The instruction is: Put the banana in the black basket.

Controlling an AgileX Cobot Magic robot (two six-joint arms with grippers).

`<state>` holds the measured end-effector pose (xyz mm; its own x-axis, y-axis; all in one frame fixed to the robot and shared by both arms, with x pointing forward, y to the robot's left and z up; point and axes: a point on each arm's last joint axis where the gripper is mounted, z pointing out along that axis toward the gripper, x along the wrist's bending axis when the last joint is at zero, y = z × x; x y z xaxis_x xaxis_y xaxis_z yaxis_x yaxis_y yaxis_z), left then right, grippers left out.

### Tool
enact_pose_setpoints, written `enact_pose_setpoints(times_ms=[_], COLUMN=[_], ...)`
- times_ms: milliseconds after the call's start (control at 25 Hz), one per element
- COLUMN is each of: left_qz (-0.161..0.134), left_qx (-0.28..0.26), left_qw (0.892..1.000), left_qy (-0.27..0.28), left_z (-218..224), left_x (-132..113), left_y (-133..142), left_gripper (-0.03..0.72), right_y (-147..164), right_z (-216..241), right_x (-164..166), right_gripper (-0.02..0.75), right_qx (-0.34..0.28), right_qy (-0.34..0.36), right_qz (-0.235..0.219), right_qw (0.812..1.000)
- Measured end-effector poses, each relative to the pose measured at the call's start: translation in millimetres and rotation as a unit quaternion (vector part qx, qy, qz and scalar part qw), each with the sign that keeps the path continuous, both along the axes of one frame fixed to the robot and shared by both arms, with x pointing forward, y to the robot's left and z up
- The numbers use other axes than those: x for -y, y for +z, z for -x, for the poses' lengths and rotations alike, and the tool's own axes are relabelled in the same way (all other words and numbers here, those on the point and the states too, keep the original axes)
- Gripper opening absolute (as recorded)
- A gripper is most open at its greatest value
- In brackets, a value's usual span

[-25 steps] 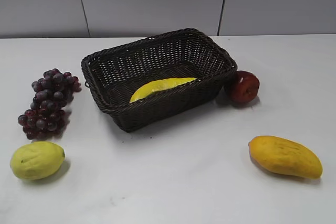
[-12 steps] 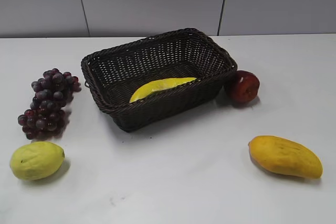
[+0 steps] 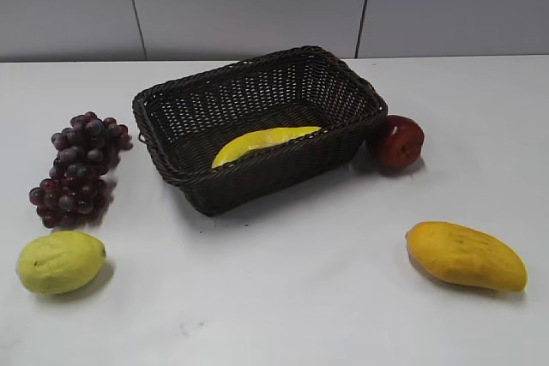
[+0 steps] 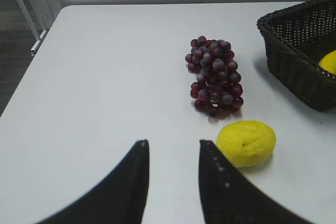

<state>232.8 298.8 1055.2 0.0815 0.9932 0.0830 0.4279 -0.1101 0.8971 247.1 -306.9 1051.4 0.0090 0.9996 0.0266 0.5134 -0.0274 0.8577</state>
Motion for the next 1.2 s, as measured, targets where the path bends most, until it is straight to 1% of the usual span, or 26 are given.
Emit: enact_pose_setpoints(times_ms=[120,320,1200], left_qz=[0.0,0.0,0.0], left_qx=[0.0,0.0,0.0], left_qw=[1.0,1.0,1.0], left_qy=[0.0,0.0,0.0], left_z=[0.0,0.0,0.0], left_x=[0.0,0.0,0.0], left_y=[0.0,0.0,0.0], left_gripper=[0.235,0.235,0.235], right_y=[0.2,0.1,0.1], right_z=[4.8,12.3,12.3], right_x=[0.7,1.5,1.6], right_gripper=[0.58,0.58,0.579], right_qx=[0.015,0.039,0.039], right_qy=[-0.016,-0.019,-0.019], right_qz=[-0.002,-0.004,-0.003], right_qw=[1.0,0.999,0.999])
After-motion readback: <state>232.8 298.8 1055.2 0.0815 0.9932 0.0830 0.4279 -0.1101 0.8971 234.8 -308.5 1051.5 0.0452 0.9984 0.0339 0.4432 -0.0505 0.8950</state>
